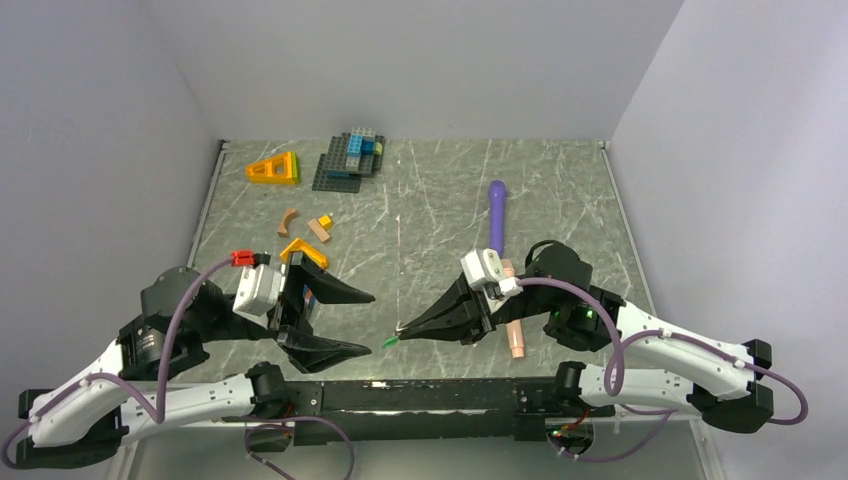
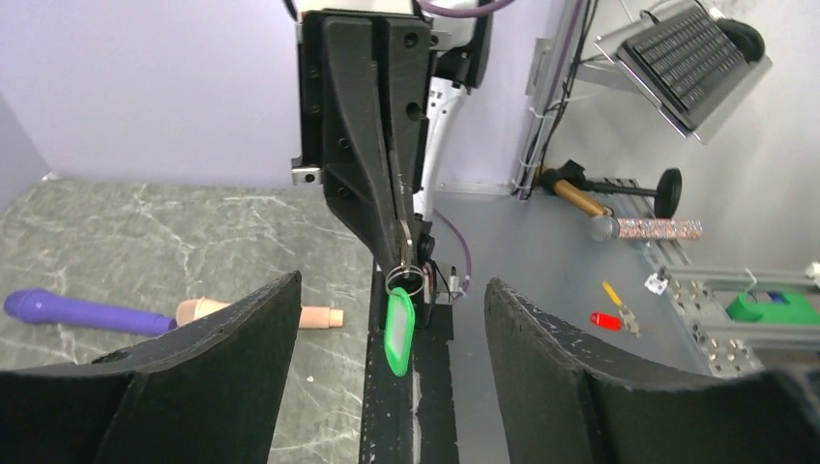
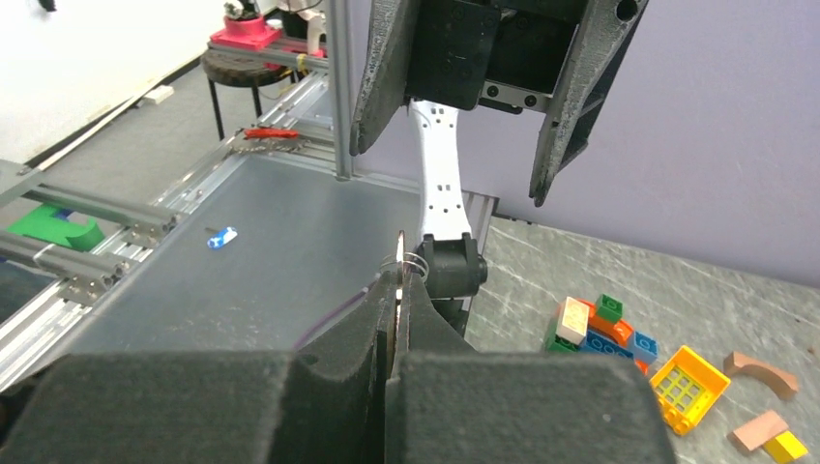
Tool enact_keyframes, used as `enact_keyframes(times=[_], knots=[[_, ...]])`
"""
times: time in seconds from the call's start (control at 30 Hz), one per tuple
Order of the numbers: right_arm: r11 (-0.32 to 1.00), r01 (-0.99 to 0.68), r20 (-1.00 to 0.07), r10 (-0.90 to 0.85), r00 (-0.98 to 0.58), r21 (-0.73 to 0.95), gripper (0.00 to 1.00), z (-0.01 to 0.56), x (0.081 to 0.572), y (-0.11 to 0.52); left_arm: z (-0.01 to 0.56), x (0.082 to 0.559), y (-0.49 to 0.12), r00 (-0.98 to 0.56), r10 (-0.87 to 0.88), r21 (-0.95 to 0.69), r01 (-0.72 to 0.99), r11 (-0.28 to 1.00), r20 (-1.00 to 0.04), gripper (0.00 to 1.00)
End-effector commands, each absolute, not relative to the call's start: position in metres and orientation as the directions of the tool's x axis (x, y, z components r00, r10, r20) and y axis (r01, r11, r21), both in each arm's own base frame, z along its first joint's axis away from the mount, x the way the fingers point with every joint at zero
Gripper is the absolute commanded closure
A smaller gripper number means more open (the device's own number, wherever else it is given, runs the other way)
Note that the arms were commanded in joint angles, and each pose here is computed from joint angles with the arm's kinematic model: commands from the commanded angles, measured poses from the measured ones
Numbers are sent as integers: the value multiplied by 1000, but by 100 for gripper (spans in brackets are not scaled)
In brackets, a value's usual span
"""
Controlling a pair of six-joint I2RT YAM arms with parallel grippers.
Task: Remove the keys from the keyring
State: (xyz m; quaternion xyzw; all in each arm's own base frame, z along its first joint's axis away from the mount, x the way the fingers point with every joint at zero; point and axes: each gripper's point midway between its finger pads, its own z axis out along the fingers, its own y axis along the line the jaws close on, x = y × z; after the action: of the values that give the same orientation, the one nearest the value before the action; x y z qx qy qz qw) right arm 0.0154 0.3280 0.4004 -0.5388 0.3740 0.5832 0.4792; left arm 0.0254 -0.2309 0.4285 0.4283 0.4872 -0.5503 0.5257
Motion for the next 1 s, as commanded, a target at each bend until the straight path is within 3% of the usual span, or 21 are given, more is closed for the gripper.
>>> enact_keyframes(times=[0.0,0.17,0.5,0.87,0.97], knots=[[-308,-941,-972,224,71,-139,100,427,3,319,429,9,-239,-5,-120,6,996,-94,-993,26],[-310,-941,-972,225,68,-138,100,427,4,321,426,9,-249,-1,-108,12,993,-116,-994,28],[-293,-945,-971,228,76,-143,100,427,9,326,416,16,-262,-13,-65,-6,994,-113,-998,43],[-267,-953,-970,229,79,-140,100,427,15,332,413,20,-260,-22,-60,-16,996,-84,-998,82],[-250,-958,-968,238,79,-139,100,428,18,333,410,24,-262,-34,-56,-31,998,-58,-998,99]])
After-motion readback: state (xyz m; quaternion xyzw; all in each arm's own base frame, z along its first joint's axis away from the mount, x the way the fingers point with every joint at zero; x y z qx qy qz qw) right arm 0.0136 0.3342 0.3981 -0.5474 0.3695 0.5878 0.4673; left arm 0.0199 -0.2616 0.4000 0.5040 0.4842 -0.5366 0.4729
